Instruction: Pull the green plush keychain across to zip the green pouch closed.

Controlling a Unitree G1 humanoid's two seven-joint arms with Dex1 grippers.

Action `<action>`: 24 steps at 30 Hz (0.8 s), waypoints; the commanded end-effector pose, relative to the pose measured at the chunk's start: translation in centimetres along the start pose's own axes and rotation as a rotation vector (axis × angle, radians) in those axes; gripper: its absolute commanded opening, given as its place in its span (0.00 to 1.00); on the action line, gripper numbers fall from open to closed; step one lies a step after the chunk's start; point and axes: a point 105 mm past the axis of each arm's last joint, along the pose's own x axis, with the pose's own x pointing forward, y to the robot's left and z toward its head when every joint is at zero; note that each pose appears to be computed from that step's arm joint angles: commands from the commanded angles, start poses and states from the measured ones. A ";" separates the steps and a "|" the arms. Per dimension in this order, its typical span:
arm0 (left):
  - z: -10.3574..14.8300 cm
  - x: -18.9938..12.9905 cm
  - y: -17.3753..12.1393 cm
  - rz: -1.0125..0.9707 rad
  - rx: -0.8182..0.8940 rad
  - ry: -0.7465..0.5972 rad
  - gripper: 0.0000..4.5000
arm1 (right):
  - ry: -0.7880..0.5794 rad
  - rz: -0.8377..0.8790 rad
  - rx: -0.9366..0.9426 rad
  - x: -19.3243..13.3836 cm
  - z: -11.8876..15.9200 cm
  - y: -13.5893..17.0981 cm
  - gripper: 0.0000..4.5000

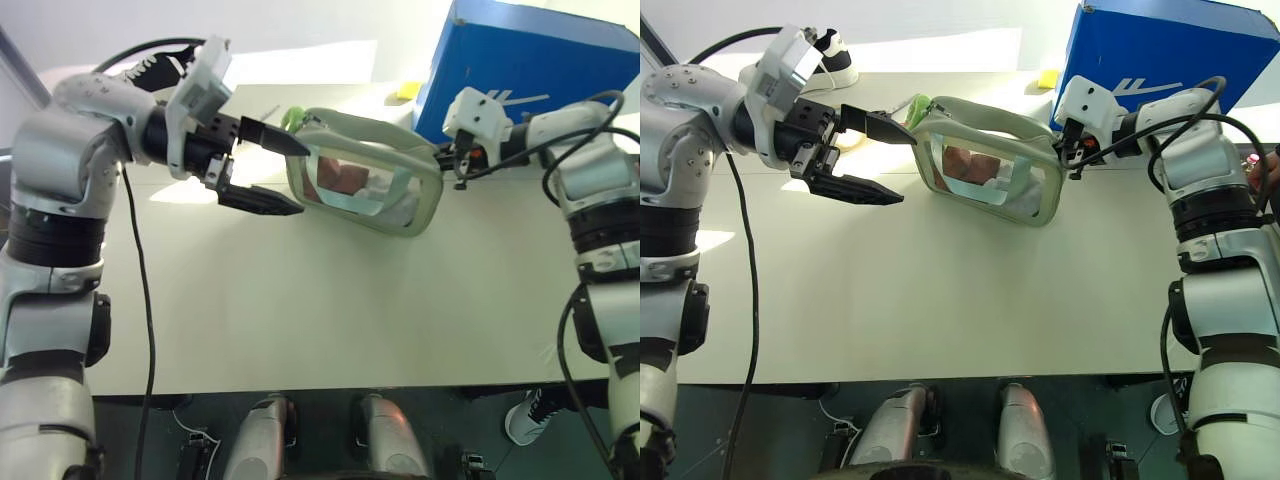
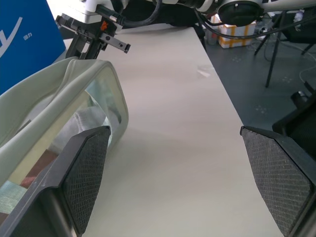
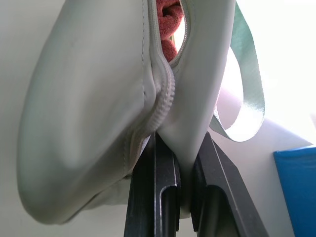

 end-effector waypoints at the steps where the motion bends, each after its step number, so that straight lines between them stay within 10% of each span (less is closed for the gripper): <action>1: 1.0 -0.4 0.0 0.020 0.039 -0.017 1.00 | 0.022 -0.025 -0.016 0.5 -0.8 -0.5 0.01; 9: 0.8 -0.9 0.2 0.053 0.029 -0.025 1.00 | 0.085 -0.155 -0.027 -2.8 -1.9 -3.3 0.81; 18: 0.0 -3.8 1.0 0.197 -0.002 0.000 1.00 | -0.196 -0.089 0.028 -6.4 6.6 -3.8 0.81; 24: 0.3 -5.9 0.6 0.300 -0.021 -0.001 1.00 | -0.266 0.002 0.028 -1.0 9.4 -0.6 0.81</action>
